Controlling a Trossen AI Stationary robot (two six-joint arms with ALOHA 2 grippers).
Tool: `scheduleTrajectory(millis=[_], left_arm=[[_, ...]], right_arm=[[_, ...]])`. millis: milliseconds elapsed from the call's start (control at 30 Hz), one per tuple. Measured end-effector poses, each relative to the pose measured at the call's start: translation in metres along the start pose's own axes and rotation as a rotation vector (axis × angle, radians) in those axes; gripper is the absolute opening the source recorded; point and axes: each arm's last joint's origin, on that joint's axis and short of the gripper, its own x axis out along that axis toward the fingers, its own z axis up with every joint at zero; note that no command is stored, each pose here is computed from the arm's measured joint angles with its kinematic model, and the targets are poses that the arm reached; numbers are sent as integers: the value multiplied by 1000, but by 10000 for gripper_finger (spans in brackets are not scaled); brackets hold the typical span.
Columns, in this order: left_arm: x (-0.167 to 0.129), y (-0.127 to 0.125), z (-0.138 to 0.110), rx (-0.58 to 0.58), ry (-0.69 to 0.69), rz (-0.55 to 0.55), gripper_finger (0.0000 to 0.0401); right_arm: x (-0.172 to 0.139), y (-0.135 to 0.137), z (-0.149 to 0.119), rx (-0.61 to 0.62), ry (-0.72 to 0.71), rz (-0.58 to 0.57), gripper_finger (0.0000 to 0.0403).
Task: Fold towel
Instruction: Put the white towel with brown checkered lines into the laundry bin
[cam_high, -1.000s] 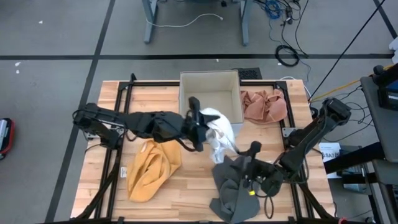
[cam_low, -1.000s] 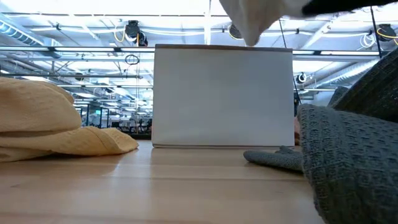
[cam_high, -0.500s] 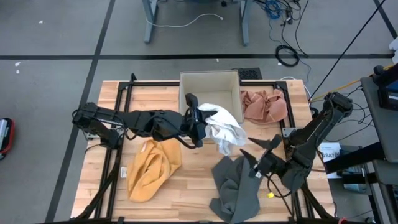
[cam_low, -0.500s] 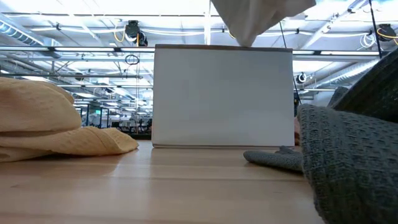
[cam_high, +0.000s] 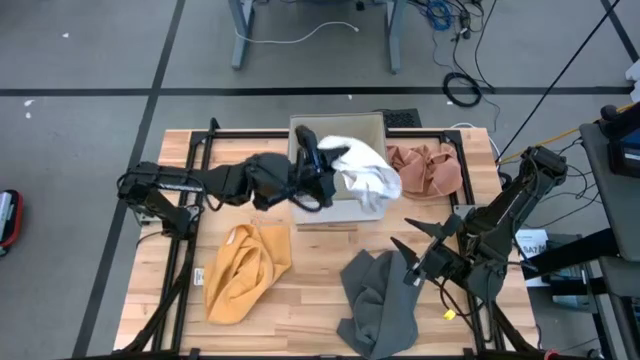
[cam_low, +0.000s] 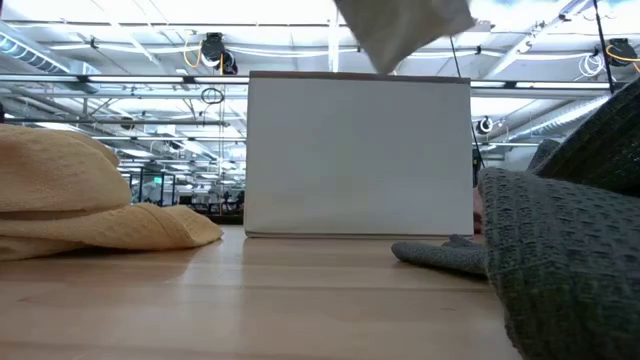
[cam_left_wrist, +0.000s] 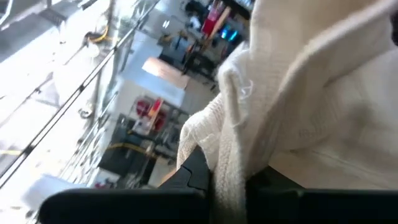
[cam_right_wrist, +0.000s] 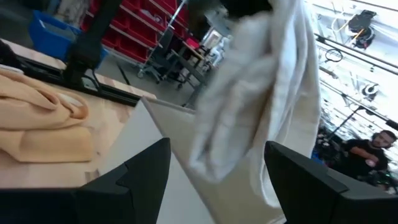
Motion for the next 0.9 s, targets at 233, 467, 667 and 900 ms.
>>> scheduleTrajectory(millis=[233, 467, 667, 900], left_arm=[[22, 10, -37, 71, 144, -23, 28], [43, 19, -73, 86, 115, -160, 28], [65, 14, -106, 88, 71, -325, 28], [101, -3, -143, 91, 83, -414, 28]], right_arm=[[-9, 1, 0, 35, -19, 31, 249], [-13, 2, -1, 64, -25, 44, 249], [-13, 3, -4, 84, -26, 47, 249], [-13, 4, -7, 99, -25, 48, 249]])
